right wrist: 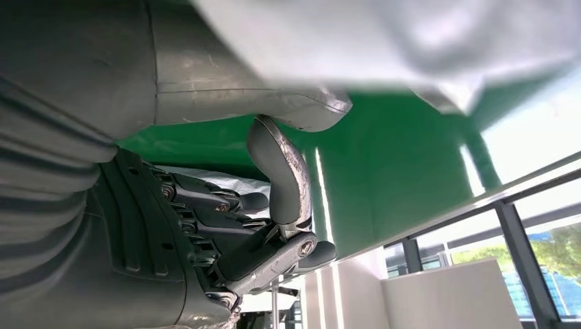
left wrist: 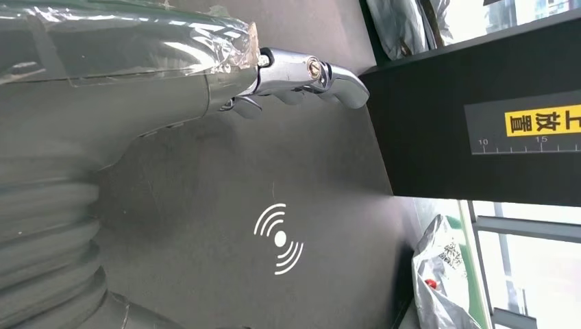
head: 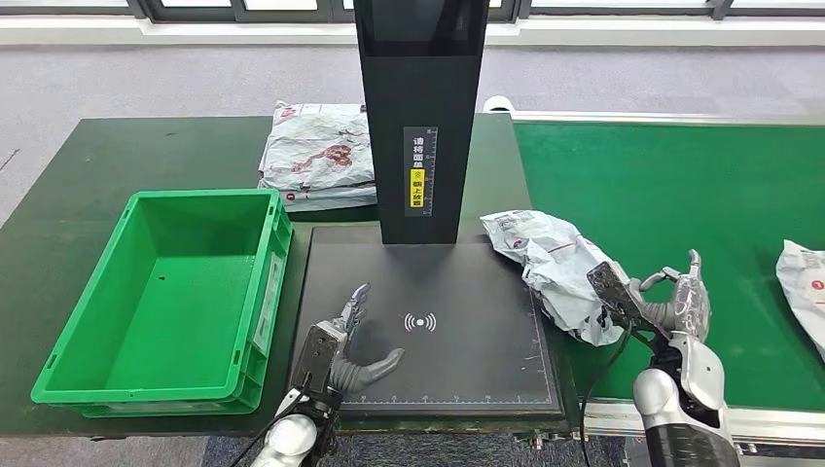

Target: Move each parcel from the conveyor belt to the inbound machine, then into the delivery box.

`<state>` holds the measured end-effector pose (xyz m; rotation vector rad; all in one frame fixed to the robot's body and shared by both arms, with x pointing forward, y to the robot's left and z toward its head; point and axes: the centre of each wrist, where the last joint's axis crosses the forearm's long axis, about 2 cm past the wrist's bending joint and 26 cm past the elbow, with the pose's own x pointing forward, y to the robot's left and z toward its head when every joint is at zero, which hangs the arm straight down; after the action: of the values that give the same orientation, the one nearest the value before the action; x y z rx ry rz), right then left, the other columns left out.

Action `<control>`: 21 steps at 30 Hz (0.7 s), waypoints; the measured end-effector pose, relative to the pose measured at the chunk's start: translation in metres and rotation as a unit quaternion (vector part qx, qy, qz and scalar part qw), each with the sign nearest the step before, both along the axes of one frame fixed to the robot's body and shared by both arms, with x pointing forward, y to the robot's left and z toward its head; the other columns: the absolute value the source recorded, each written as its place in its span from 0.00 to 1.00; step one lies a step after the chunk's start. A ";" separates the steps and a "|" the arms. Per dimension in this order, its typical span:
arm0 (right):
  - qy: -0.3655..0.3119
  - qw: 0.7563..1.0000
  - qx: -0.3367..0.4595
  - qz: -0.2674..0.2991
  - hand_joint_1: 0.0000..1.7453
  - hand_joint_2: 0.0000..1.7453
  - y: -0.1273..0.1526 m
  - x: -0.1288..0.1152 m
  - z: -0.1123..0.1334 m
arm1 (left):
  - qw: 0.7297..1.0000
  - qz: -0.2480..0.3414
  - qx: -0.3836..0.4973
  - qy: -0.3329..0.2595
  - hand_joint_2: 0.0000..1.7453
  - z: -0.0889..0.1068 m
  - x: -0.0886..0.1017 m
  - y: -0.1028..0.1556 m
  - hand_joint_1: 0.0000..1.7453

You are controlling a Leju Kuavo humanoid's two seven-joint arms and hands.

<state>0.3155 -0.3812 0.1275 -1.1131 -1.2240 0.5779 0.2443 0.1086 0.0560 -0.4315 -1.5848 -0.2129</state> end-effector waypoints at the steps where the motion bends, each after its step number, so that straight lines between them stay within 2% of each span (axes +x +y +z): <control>1: 0.033 0.999 -0.015 -0.010 0.00 1.00 -0.005 -0.009 -0.008 | 1.000 -0.003 0.002 0.003 1.00 -0.001 0.000 0.000 0.00; 4: 0.086 0.996 -0.036 -0.016 0.00 1.00 -0.010 -0.024 -0.021 | 1.000 -0.011 0.006 0.007 1.00 -0.002 -0.001 -0.001 0.00; 10: 0.103 0.994 -0.040 -0.009 0.00 1.00 -0.010 -0.018 -0.022 | 1.000 -0.015 0.007 0.007 1.00 -0.002 0.000 -0.001 0.00; 21: 0.150 0.988 -0.023 0.015 0.00 1.00 -0.009 -0.008 -0.042 | 1.000 -0.022 0.008 0.005 1.00 0.000 0.007 -0.003 0.00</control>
<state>0.3072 -0.3898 0.0851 -1.0053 -0.9727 0.7707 0.2511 0.1057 0.0559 -0.4538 -1.5639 -0.2571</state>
